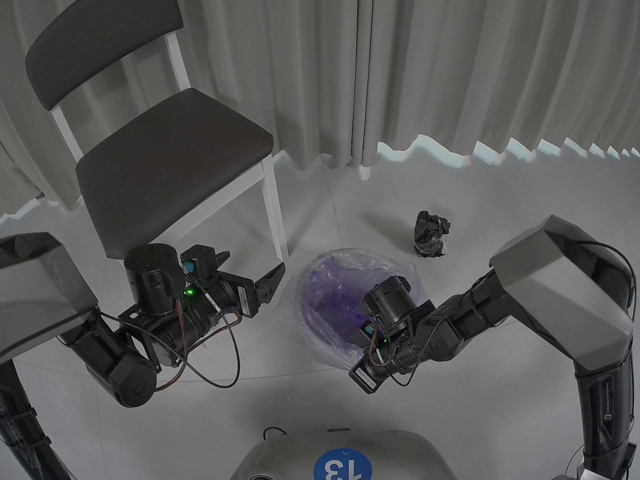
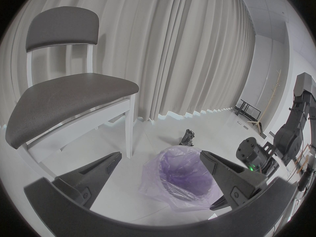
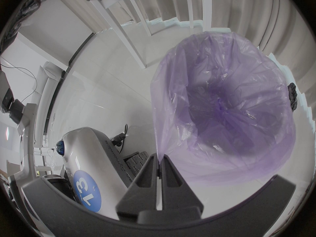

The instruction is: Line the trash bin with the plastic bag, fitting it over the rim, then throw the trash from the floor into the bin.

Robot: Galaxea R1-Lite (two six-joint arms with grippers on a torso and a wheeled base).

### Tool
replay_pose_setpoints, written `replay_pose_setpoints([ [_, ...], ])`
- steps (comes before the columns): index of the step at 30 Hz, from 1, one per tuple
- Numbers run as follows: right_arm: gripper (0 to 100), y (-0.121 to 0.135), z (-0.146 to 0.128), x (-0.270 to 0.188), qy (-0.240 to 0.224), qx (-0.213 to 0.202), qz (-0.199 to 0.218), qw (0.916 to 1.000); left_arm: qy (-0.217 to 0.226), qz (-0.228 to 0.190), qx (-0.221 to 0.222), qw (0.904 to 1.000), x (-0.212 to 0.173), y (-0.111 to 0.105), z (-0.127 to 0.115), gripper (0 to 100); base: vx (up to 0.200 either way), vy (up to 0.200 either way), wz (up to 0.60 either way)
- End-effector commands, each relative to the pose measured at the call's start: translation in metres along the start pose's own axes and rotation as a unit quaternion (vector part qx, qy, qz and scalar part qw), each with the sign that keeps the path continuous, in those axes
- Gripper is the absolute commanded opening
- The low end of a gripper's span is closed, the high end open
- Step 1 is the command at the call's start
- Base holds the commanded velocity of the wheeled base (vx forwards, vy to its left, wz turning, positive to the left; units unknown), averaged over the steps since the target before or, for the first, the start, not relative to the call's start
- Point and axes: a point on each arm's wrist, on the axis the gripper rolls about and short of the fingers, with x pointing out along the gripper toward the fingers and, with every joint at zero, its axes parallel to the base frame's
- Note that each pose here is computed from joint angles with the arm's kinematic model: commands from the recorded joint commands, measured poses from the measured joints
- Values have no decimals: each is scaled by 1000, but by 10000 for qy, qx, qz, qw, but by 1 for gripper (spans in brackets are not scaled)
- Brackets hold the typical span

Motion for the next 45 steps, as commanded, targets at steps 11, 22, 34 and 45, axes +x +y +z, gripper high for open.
replay_pose_setpoints([
  [11,0,-21,3,30,91,184,-69,9998,49,15,-3,10000,1,1,-3,100,0,0,0],
  [22,0,-39,1,44,203,365,-37,9991,57,0,-1,10000,1,0,-3,100,0,0,0],
  [34,100,-38,-5,43,266,327,-37,9991,88,2,-2,10000,3,1,-6,100,0,0,0],
  [45,100,-33,-8,21,303,316,-56,9990,64,16,-3,10000,2,1,-5,100,0,0,0],
])
